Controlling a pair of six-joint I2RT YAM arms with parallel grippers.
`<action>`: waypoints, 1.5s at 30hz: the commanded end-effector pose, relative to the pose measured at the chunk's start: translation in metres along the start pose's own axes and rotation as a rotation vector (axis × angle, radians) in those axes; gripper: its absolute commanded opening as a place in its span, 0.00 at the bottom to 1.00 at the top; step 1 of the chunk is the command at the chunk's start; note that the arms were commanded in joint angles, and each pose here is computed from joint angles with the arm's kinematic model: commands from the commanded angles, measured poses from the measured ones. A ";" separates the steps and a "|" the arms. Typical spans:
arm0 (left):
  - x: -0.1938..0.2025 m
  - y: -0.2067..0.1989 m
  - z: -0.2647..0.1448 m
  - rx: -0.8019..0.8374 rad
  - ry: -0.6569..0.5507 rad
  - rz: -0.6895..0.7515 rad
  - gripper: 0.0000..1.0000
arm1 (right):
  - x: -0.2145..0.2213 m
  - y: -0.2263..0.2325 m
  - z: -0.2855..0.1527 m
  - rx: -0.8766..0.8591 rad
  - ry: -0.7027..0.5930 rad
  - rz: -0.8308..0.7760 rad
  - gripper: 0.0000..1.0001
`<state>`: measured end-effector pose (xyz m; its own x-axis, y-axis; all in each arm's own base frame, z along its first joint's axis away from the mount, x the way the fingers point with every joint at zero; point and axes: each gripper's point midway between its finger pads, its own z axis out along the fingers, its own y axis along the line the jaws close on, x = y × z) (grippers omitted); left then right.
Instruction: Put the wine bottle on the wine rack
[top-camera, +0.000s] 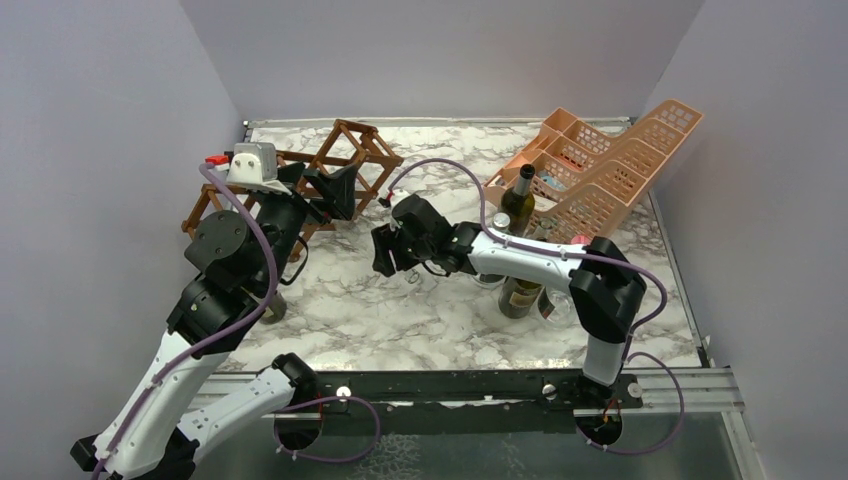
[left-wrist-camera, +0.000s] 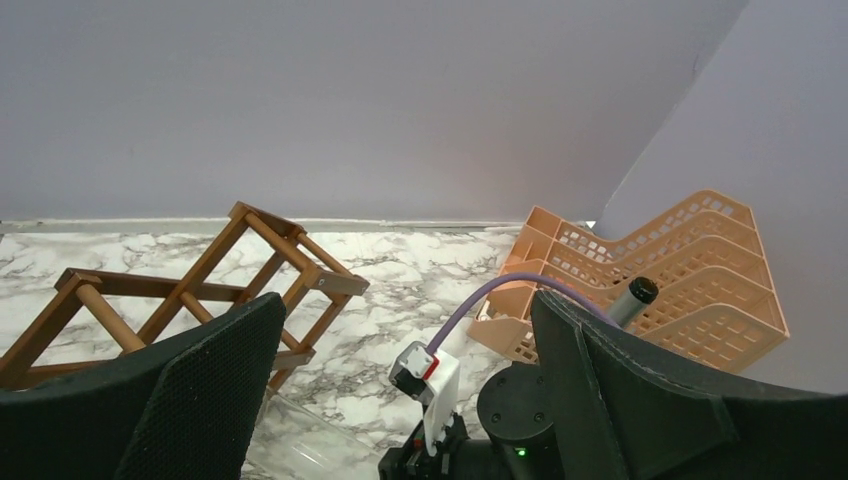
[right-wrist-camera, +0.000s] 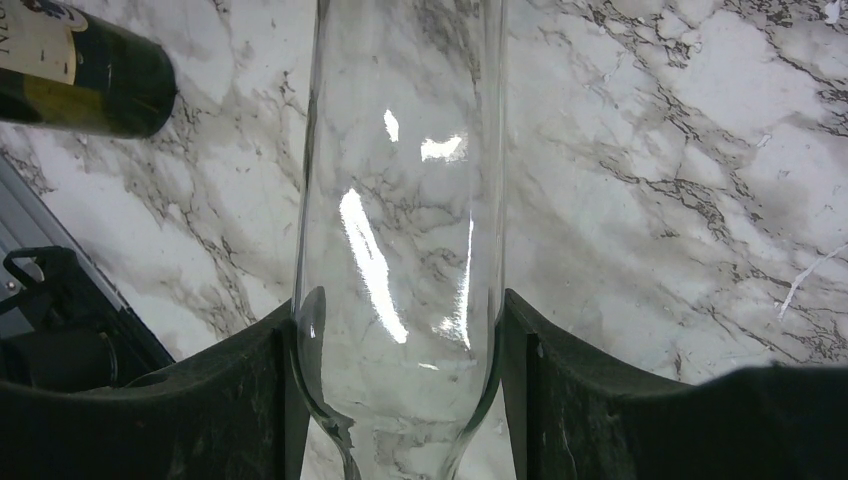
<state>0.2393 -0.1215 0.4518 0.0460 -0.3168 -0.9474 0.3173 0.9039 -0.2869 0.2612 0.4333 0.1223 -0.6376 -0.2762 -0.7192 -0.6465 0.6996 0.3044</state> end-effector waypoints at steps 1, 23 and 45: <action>-0.006 0.002 -0.005 -0.013 0.009 -0.005 0.99 | -0.048 0.015 0.002 -0.010 -0.163 0.030 0.01; 0.021 -0.008 0.007 0.005 0.175 0.029 0.99 | -0.088 0.012 0.057 0.015 -0.356 0.074 0.01; 0.024 -0.012 0.015 -0.002 0.218 0.050 0.99 | -0.092 -0.002 0.126 -0.040 -0.329 0.118 0.04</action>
<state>0.2558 -0.1441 0.4230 -0.1573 -0.1862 -0.9698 0.2994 0.9269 -0.2265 0.3606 0.5189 0.0795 -0.5740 -0.0586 -0.8168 -0.5647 0.7506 0.3431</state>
